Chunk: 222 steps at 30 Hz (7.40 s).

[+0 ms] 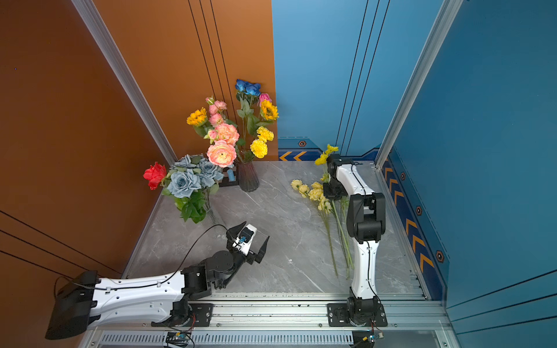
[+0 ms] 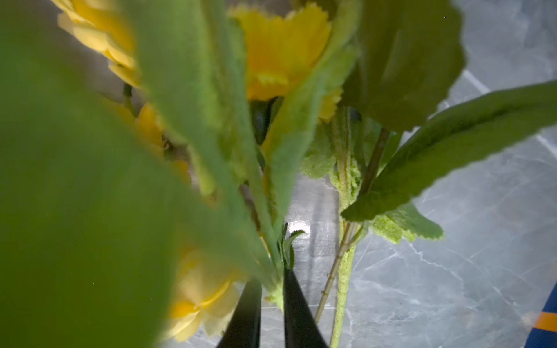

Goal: Pick out yellow flowers from the vase
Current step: Place the flower at the center of the board, then adjust the vase at the center of the board.

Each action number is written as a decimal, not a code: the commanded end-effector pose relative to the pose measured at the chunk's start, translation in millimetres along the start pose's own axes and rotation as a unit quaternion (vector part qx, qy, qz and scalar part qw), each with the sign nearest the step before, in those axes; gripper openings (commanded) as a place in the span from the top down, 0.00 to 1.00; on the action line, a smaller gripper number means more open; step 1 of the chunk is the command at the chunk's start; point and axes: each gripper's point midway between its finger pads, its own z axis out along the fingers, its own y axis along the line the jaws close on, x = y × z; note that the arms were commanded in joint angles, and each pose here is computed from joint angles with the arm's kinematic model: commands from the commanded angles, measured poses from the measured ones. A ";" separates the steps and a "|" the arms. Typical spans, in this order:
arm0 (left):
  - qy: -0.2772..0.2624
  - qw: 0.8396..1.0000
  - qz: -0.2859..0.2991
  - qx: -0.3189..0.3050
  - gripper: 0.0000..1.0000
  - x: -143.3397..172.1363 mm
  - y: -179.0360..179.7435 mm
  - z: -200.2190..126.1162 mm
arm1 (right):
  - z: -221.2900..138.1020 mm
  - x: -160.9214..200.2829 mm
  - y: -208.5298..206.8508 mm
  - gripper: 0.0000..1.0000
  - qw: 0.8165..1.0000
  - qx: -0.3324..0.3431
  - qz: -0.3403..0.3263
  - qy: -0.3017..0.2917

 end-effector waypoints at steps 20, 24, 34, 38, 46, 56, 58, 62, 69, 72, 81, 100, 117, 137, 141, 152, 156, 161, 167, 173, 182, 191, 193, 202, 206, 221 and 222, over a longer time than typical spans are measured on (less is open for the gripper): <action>0.019 0.995 -0.064 -0.079 0.02 14.0 25.8 11.9 | -121.5 -8.3 39.0 0.00 0.985 -0.104 0.014 -0.137; 0.023 0.987 -0.100 -0.123 0.02 25.2 45.4 11.8 | -147.9 7.0 61.6 0.00 0.973 -0.161 0.012 -0.166; 0.039 0.966 -0.169 -0.193 0.02 51.3 70.7 24.8 | -168.9 35.4 153.9 0.00 0.913 -0.359 0.011 -0.194; 0.049 0.959 -0.190 -0.206 0.02 60.1 77.8 36.3 | -170.7 42.2 174.3 0.00 0.901 -0.388 -0.004 -0.194; 0.074 0.943 -0.232 -0.225 0.02 77.7 96.3 66.8 | -175.3 48.3 189.8 0.00 0.885 -0.422 -0.011 -0.197; 0.111 0.930 -0.247 -0.247 0.02 109.1 120.2 86.8 | -170.8 58.2 195.6 0.00 0.881 -0.433 -0.014 -0.192; 0.123 0.932 -0.249 -0.234 0.02 116.0 117.8 89.6 | -170.4 59.9 195.3 0.00 0.881 -0.433 -0.014 -0.191; 0.141 0.931 -0.256 -0.220 0.02 127.8 122.2 89.2 | -172.6 61.1 194.6 0.00 0.879 -0.435 -0.013 -0.194; 0.152 0.927 -0.264 -0.219 0.02 137.3 143.4 83.3 | -177.5 61.8 194.3 0.00 0.877 -0.438 -0.009 -0.196; 0.155 0.923 -0.270 -0.225 0.02 142.0 152.9 78.9 | -179.5 62.0 195.1 0.00 0.876 -0.440 -0.009 -0.198; 0.160 0.914 -0.280 -0.245 0.02 152.2 173.8 70.9 | -171.6 61.9 207.7 0.00 0.875 -0.447 -0.013 -0.184; 0.146 0.918 -0.303 -0.211 0.02 141.1 173.1 65.8 | -120.8 -14.5 260.9 0.00 0.866 -0.485 0.031 -0.119; 0.118 0.931 -0.306 -0.163 0.02 98.4 140.1 102.4 | -94.9 -122.7 319.1 0.00 0.779 -0.611 0.100 -0.099; 0.141 0.932 -0.282 -0.179 0.02 110.9 153.5 162.5 | -74.0 -173.2 345.0 0.00 0.749 -0.630 0.131 -0.159; 0.146 0.931 -0.282 -0.182 0.02 115.9 159.8 167.6 | -67.6 -171.4 349.7 0.00 0.754 -0.623 0.127 -0.165; 0.150 0.930 -0.282 -0.181 0.02 120.7 170.3 174.3 | -49.5 -157.2 372.7 0.00 0.770 -0.605 0.120 -0.164; 0.150 0.930 -0.281 -0.184 0.02 121.4 175.4 175.5 | -42.7 -156.4 373.6 0.00 0.773 -0.601 0.123 -0.162; 0.151 0.928 -0.286 -0.183 0.02 122.9 179.9 177.3 | -41.6 -149.4 377.2 0.00 0.775 -0.603 0.112 -0.149; 0.153 0.928 -0.285 -0.186 0.02 125.1 181.3 174.1 | -46.0 -129.1 390.1 0.00 0.787 -0.597 0.083 -0.135; 0.155 0.926 -0.287 -0.190 0.02 127.7 184.2 169.8 | -51.3 -113.7 400.4 0.00 0.792 -0.594 0.068 -0.122; 0.157 0.925 -0.287 -0.193 0.02 130.2 187.1 164.1 | -60.1 -90.3 396.7 0.00 0.807 -0.577 0.045 -0.117; 0.160 0.924 -0.286 -0.197 0.02 134.0 188.8 164.4 | -75.9 -86.3 386.0 0.00 0.813 -0.569 0.029 -0.124; 0.161 0.925 -0.284 -0.196 0.02 134.4 188.7 165.5 | -77.4 -91.6 386.9 0.00 0.813 -0.568 0.026 -0.127; 0.168 0.928 -0.272 -0.190 0.02 137.7 188.4 168.8 | -79.3 -111.6 392.6 0.00 0.801 -0.582 0.024 -0.138; 0.170 0.928 -0.273 -0.188 0.02 139.6 189.6 169.2 | -78.4 -106.0 394.2 0.00 0.801 -0.585 0.017 -0.128; 0.171 0.927 -0.272 -0.194 0.02 140.9 190.6 155.0 | -91.9 -51.6 390.1 0.00 0.821 -0.560 -0.035 -0.108; 0.172 0.927 -0.272 -0.195 0.02 141.9 190.6 153.9 | -93.3 -49.6 389.3 0.00 0.821 -0.560 -0.037 -0.108</action>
